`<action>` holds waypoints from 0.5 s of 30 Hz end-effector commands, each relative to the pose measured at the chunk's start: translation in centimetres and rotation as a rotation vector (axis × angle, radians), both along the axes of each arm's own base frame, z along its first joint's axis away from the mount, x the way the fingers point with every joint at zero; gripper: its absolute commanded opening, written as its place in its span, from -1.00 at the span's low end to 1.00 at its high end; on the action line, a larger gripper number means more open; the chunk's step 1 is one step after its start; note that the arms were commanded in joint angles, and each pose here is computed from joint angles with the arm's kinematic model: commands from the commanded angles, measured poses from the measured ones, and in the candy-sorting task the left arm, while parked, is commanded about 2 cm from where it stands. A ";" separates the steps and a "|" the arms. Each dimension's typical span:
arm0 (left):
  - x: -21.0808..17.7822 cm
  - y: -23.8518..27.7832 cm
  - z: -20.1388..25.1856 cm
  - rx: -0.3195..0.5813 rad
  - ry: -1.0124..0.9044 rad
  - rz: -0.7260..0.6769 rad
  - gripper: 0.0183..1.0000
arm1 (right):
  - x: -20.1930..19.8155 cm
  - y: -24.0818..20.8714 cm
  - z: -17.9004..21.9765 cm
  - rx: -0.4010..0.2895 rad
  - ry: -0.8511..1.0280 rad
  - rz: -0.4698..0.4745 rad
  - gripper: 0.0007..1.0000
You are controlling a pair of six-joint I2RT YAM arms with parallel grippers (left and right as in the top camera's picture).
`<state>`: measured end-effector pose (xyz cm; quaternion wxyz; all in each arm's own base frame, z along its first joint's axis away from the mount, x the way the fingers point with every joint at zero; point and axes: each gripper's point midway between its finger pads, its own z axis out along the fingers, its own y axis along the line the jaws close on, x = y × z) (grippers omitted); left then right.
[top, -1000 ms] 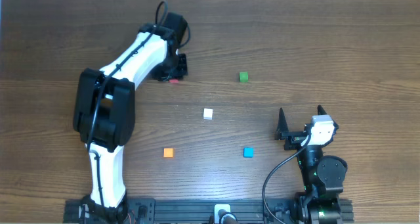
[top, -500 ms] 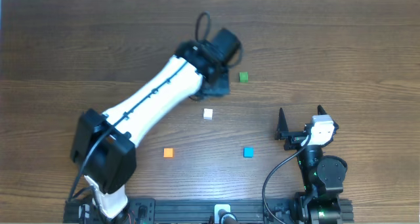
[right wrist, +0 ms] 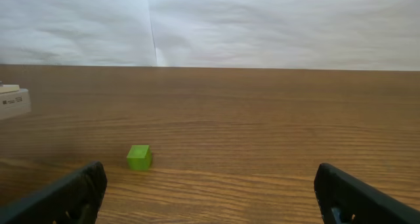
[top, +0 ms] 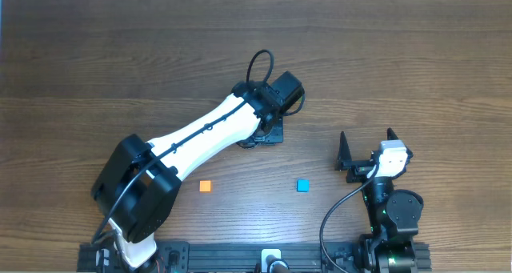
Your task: Stack Cubes
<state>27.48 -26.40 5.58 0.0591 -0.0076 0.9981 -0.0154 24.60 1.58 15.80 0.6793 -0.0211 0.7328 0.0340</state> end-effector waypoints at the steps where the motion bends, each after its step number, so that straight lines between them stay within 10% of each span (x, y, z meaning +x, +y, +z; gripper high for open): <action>1: 0.8 1.1 1.2 0.019 -0.062 0.029 -0.96 | 0.0 0.1 -0.2 -0.003 0.001 0.006 0.98; 15: 1.2 2.3 -0.4 0.021 -0.055 0.059 -0.96 | 0.0 0.1 -0.2 -0.003 0.001 0.006 0.99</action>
